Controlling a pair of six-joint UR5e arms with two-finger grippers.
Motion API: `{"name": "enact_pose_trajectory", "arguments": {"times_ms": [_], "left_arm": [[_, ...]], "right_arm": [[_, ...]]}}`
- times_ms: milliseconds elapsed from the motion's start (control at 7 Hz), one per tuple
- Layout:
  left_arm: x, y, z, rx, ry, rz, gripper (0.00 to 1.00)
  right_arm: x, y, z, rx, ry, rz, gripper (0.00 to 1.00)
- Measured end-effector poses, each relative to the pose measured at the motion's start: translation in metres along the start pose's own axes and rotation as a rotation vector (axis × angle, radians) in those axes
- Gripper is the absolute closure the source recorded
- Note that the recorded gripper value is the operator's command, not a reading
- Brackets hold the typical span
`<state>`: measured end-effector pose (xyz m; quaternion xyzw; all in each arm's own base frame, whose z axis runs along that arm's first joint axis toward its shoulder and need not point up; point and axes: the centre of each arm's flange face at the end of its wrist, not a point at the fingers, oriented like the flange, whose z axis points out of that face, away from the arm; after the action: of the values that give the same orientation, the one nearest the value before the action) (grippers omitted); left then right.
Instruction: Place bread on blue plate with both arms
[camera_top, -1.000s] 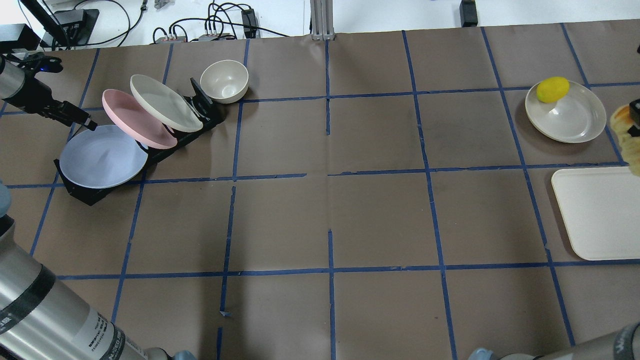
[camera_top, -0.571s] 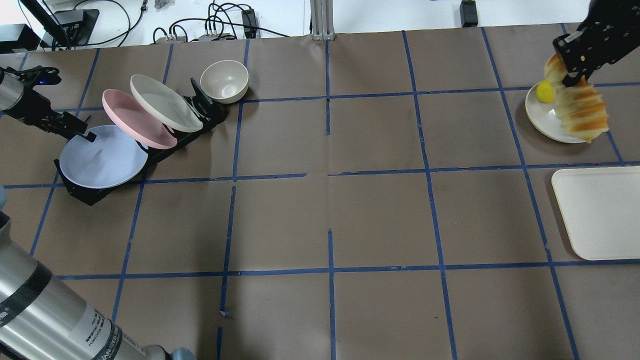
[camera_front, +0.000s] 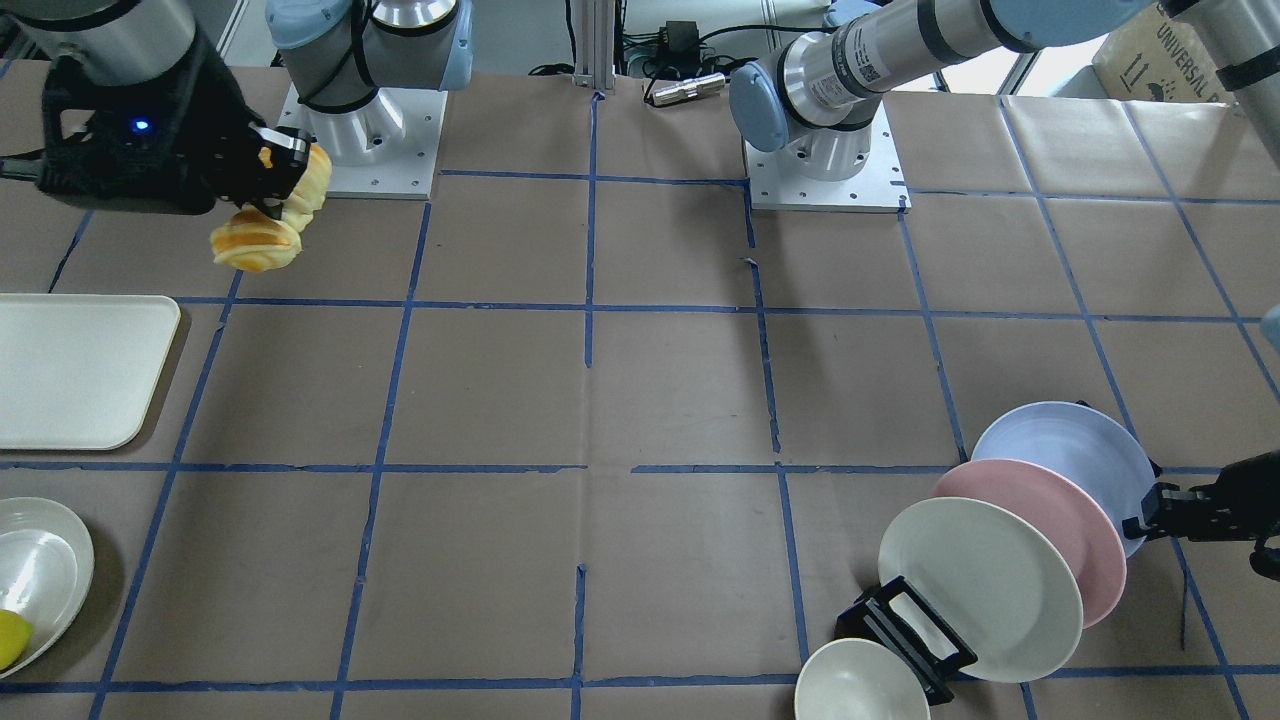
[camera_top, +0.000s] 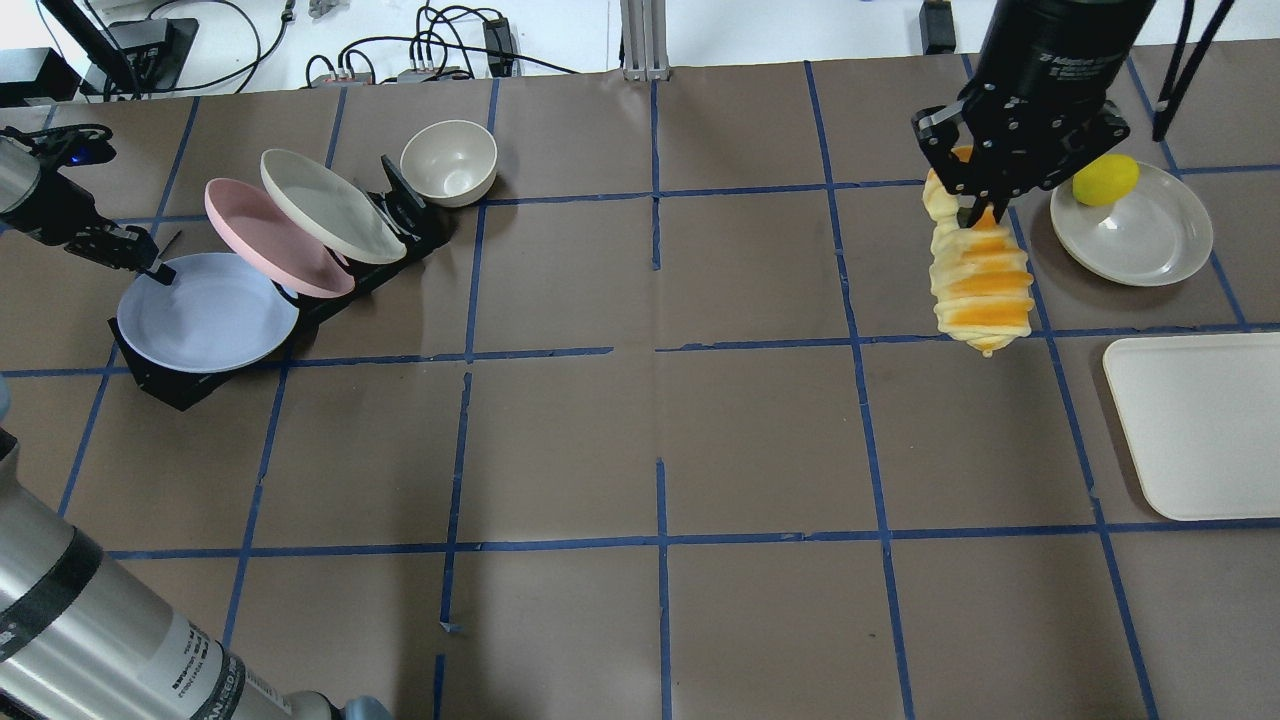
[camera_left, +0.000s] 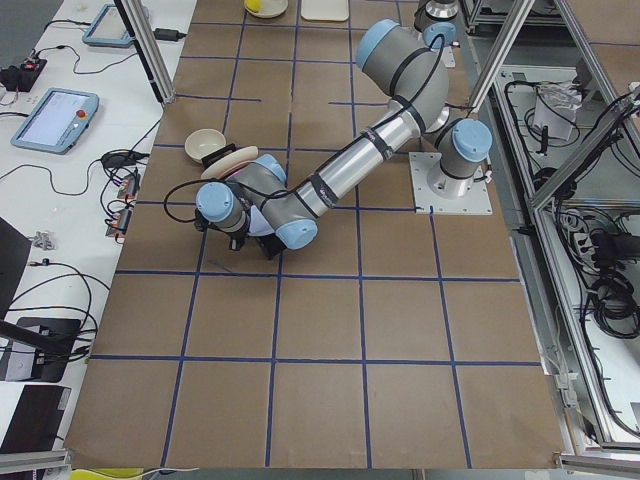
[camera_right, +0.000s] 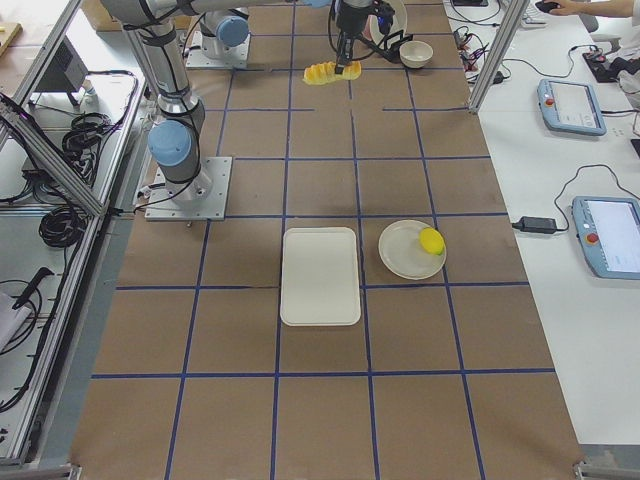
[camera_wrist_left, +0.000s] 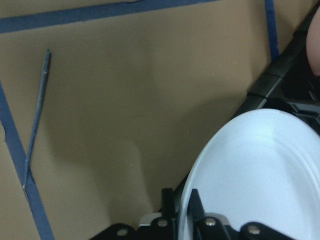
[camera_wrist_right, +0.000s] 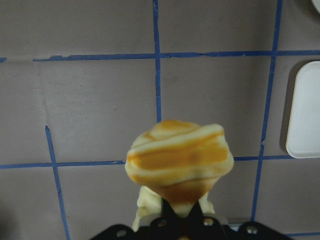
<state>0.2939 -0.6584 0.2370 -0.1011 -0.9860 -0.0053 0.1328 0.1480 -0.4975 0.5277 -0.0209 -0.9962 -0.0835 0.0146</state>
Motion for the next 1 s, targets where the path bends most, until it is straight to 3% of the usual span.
{"name": "enact_pose_trajectory", "arguments": {"times_ms": [571,1000], "left_arm": [[0.085,0.055,-0.128,-0.089,-0.006,-0.028,0.94],[0.192,0.120,-0.220,-0.106,-0.010,-0.142,0.95]], "right_arm": [[-0.027,0.010,0.024,0.025,0.004,0.000,0.97],[-0.023,0.015,0.037,0.034,0.008,-0.021,0.97]]}}
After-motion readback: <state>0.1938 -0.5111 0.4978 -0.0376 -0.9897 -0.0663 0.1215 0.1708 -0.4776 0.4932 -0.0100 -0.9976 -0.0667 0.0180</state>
